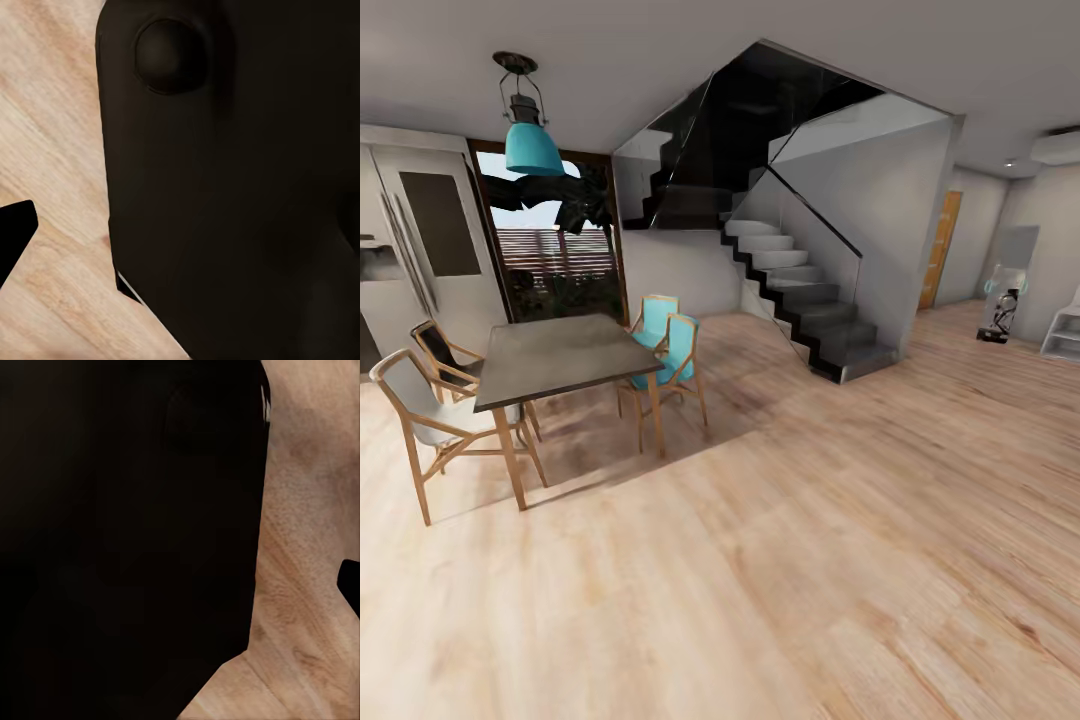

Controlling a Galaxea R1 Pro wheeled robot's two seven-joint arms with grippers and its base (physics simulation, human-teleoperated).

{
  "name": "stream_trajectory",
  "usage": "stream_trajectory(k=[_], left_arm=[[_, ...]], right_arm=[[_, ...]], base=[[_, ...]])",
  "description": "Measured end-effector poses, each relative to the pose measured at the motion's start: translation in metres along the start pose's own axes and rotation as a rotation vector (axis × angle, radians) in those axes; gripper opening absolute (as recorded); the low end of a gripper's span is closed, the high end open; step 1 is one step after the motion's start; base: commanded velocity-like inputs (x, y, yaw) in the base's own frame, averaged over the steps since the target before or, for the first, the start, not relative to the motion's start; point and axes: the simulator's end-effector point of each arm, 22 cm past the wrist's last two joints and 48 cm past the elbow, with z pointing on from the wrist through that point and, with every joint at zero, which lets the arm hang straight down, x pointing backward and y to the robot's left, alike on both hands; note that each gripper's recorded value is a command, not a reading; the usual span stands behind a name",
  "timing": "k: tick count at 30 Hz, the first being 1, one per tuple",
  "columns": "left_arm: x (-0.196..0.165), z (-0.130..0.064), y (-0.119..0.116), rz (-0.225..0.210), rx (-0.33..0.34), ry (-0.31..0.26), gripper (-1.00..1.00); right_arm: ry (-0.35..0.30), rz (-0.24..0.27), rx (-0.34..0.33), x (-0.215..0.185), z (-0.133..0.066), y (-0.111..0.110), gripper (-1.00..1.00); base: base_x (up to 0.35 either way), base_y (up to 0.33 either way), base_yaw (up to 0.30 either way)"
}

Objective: Turn on the radio receiver that's on the table in the living room.

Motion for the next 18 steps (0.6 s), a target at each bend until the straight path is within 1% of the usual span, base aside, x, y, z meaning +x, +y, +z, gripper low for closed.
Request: stream_trajectory(k=[1, 3, 11, 18], left_arm=[[-0.002, 0.0, 0.001, -0.002, -0.002, -0.005, 1.0], [-0.007, 0.0, 0.001, -0.002, -0.003, -0.016, 1.0], [-0.012, 0.0, 0.001, -0.006, 0.0, -0.027, 1.0], [-0.013, 0.0, 0.002, -0.006, -0.001, -0.028, 1.0]], right_arm=[[-0.014, -0.003, -0.002, -0.007, 0.0, 0.001, 1.0], [-0.013, -0.003, -0.003, -0.007, 0.0, 0.001, 1.0], [-0.017, -0.001, -0.001, -0.008, 0.0, 0.002, 1.0], [-0.026, 0.013, -0.001, -0.01, 0.0, 0.002, 1.0]], base=[[0.0, 0.0, 0.0], [0.0, 0.0, 0.0], [0.0, 0.0, -0.008], [0.0, 0.0, -0.233]])
